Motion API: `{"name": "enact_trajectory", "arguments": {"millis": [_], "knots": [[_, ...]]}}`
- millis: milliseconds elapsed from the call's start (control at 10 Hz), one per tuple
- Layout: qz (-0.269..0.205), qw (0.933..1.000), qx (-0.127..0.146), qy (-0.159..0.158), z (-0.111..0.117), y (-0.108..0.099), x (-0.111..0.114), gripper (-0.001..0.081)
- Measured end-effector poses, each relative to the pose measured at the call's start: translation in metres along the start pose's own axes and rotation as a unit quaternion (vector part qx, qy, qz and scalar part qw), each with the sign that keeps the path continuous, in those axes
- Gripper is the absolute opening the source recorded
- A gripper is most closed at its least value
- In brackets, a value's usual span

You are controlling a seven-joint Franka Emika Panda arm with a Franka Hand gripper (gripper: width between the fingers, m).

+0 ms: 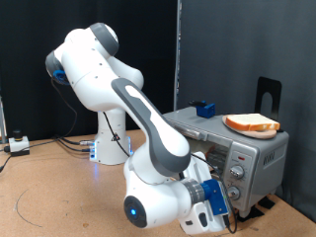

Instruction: Make a piece of toast with the oven

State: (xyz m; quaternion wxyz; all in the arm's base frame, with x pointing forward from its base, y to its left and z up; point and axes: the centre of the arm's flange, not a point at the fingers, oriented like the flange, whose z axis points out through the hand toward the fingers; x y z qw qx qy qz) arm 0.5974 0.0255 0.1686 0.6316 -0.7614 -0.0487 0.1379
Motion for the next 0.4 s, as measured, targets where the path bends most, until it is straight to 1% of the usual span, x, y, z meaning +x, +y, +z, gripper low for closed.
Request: {"name": "enact_trajectory", "arguments": {"millis": [100, 400], "knots": [[0.006, 1.0000, 0.003, 0.003, -0.014, -0.005, -0.004, 0.0803], [0.037, 0.9988, 0.030, 0.003, -0.056, -0.022, -0.020, 0.0807]]}}
